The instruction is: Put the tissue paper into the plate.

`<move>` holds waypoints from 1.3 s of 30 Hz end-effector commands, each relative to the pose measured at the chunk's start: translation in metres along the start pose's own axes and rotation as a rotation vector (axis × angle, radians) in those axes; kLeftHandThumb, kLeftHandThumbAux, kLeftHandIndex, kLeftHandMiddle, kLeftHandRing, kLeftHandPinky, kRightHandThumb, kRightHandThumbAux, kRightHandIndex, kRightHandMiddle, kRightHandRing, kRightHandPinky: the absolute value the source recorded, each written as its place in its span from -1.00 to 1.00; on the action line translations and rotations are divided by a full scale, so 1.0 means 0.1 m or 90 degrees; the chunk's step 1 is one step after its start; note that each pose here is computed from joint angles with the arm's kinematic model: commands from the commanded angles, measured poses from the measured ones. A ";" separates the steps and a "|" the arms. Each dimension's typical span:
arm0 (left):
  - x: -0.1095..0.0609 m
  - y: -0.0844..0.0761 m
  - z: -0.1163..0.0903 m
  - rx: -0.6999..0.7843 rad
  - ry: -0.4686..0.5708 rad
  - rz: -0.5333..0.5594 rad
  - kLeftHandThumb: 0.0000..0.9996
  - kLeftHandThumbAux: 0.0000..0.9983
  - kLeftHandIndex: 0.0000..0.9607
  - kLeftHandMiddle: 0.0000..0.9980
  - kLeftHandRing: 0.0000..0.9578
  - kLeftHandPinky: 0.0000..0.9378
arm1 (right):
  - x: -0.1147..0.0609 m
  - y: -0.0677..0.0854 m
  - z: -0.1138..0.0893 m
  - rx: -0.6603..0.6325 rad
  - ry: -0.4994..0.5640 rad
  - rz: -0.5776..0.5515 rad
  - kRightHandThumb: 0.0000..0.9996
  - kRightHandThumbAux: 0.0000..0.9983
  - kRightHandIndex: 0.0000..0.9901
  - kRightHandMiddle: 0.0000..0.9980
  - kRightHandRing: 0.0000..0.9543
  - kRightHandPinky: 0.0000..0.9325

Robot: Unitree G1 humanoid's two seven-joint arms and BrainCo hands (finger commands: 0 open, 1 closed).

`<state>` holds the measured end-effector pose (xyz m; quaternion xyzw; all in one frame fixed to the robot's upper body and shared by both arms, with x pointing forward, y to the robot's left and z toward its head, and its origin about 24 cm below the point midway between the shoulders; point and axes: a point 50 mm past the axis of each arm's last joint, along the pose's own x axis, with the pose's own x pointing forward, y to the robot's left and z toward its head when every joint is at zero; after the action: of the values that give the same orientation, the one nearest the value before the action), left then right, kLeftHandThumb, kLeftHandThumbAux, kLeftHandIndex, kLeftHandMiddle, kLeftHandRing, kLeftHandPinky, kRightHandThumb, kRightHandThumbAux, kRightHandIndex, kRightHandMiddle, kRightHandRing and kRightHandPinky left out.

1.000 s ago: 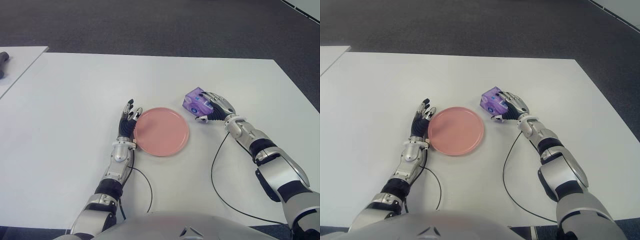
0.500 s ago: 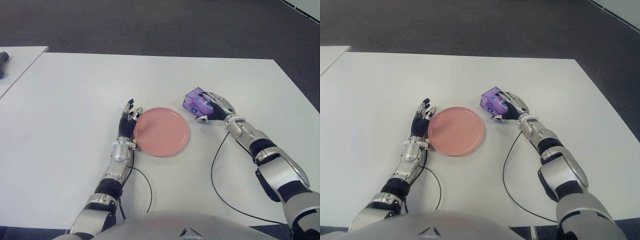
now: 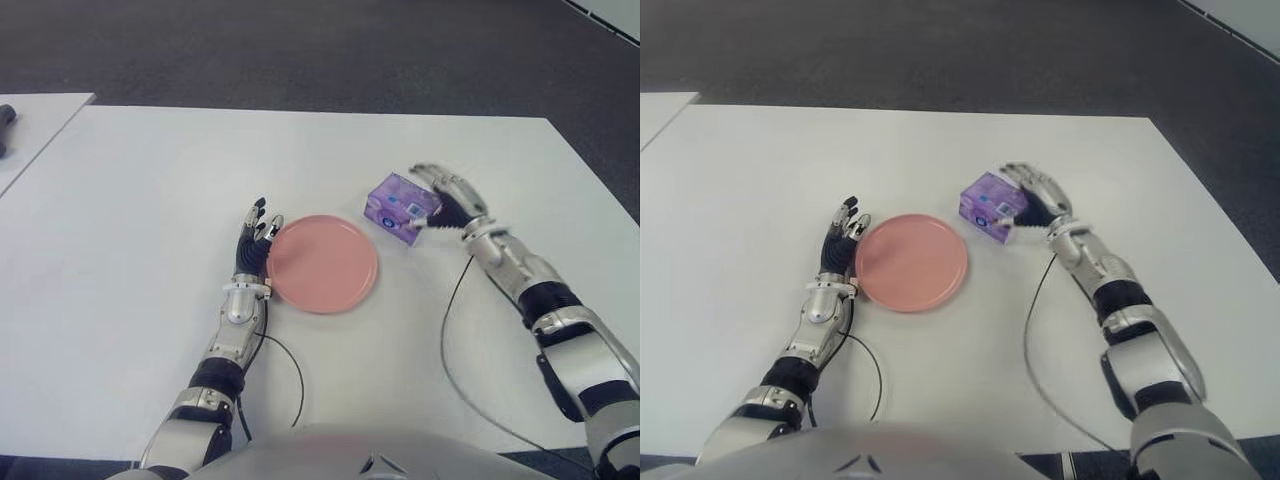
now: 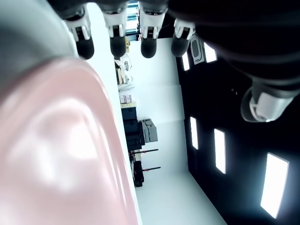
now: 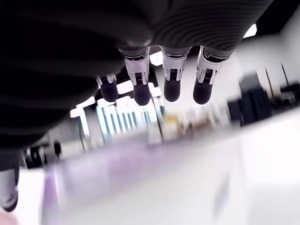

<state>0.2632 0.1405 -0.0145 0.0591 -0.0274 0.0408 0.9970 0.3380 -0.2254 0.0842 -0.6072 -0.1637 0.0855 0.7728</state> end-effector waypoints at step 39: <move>-0.08 0.04 -0.09 0.009 0.019 -0.002 -1.00 -0.21 -1.00 -1.00 -1.00 -1.00 | 0.50 -0.59 0.54 0.142 -0.008 -0.139 -0.48 0.00 -1.00 -1.00 -1.00 -1.00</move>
<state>0.2613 0.1438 -0.0155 0.0602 -0.0288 0.0397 0.9970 0.3477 -0.1741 0.1877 -0.4937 -0.2618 0.0072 0.8292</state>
